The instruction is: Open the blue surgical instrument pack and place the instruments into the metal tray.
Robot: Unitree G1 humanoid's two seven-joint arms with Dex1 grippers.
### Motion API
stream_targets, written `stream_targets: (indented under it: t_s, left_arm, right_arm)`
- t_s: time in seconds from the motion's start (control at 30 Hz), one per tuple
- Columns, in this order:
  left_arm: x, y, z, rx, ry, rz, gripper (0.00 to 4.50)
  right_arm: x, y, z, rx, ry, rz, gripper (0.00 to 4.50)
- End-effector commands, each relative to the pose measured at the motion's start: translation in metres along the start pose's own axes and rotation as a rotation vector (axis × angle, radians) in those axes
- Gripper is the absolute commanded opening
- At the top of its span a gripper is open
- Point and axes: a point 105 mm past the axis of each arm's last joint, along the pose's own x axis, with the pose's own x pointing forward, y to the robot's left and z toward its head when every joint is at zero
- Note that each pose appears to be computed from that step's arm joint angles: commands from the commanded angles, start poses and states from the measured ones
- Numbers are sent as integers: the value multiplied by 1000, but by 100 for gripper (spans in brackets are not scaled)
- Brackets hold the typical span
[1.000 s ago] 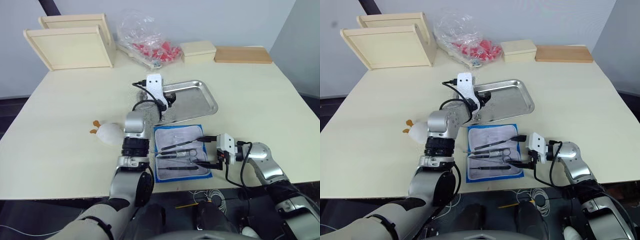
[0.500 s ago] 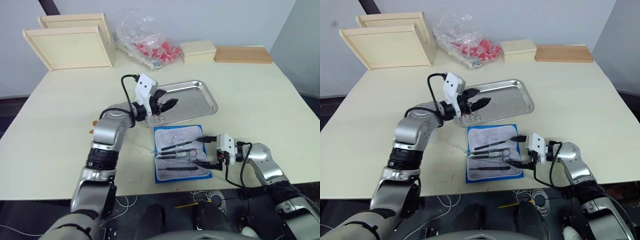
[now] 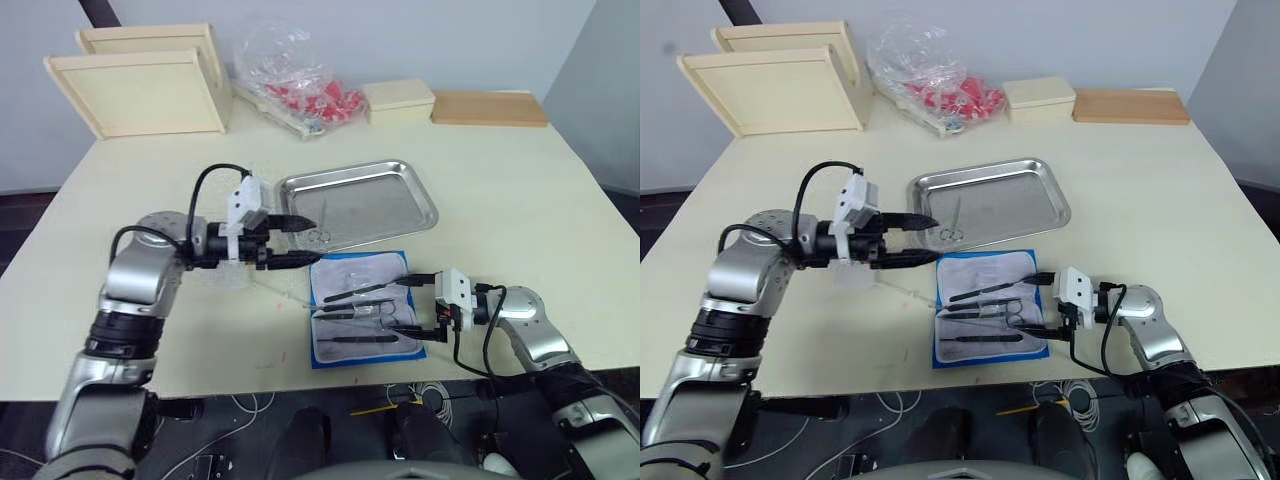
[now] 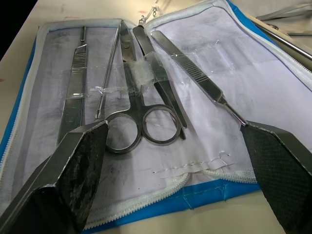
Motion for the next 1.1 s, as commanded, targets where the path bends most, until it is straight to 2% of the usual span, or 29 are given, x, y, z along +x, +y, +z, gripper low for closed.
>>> stream_targets:
  t_s: [0.03, 0.17, 0.3, 0.6, 0.7, 1.0, 1.07, 1.1]
  left_arm:
    - [-8, -8, 7, 67, 7, -51, 435]
    - [-25, -28, 0, 72, 56, -177, 435]
    - [-36, -36, -3, 111, 86, -235, 435]
    - [-39, -32, -8, 146, 126, -244, 435]
    - [-28, -25, -13, 174, 148, -192, 435]
    - [21, -12, -24, 225, 126, -39, 435]
    - [30, -10, -26, 229, 125, -10, 382]
    - [33, -10, -28, 230, 128, -10, 371]
  right_arm:
    - [-5, 22, -45, 118, 162, 31, 450]
    - [-5, 22, -45, 121, 159, 30, 450]
    - [-6, 22, -44, 122, 160, 27, 450]
    - [-7, 23, -45, 125, 161, 26, 450]
    - [-7, 23, -44, 124, 160, 24, 450]
    - [-3, 23, -43, 125, 152, 20, 450]
    - [-2, 22, -43, 124, 151, 20, 450]
    - [-1, 22, -42, 124, 150, 19, 450]
